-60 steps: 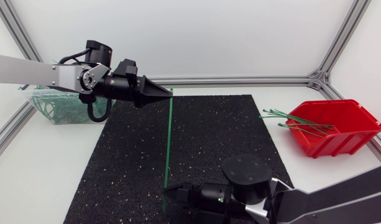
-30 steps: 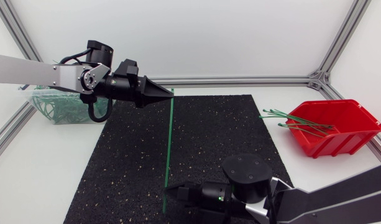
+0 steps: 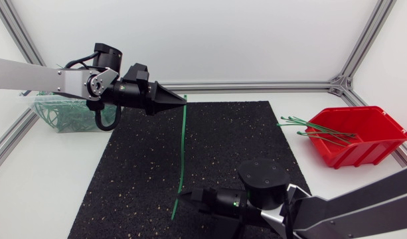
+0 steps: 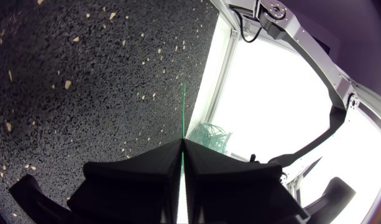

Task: Take a green cable tie from the red box, thread the tail through the head to close it, then place it in the transparent bin on the left.

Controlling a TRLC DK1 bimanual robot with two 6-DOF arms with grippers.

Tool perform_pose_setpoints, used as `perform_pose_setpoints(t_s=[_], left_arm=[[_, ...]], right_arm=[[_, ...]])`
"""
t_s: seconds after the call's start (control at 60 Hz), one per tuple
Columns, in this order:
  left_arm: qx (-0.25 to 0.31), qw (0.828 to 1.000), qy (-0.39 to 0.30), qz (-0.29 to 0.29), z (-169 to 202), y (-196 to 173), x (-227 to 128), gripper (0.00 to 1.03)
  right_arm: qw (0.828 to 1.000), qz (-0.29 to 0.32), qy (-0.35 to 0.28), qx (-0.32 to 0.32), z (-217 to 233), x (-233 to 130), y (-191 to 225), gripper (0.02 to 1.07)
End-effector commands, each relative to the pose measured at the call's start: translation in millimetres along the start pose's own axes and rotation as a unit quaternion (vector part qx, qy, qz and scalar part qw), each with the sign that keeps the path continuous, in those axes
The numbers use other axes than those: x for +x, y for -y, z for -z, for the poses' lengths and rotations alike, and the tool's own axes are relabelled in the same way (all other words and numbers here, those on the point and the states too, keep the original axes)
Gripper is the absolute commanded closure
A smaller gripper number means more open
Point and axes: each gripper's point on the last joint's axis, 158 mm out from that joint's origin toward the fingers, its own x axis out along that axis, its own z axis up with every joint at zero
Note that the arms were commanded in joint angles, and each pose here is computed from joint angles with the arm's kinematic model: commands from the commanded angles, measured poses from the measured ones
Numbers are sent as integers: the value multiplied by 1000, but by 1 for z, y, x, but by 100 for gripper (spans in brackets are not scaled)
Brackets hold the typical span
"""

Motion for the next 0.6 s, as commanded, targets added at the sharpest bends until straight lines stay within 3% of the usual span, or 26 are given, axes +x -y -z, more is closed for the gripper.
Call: perform_pose_setpoints(t_s=[0.0,0.2,0.367,0.45,0.533,0.583], left_arm=[[0,1000,-8,7,11,5,2,100],[10,1000,-4,5,23,19,-4,100],[19,1000,5,-9,40,34,-12,100],[22,1000,5,-15,49,39,-12,100],[25,999,7,-23,59,47,-11,100],[30,999,7,-29,65,51,-8,100]], right_arm=[[999,18,-9,47,7,2,13,101],[981,19,-30,190,4,-2,37,101],[940,4,-47,338,3,-14,54,101],[924,-10,-50,378,-1,-19,55,101],[894,-19,-50,445,-5,-28,60,101],[890,-13,-61,453,-3,-32,62,101]])
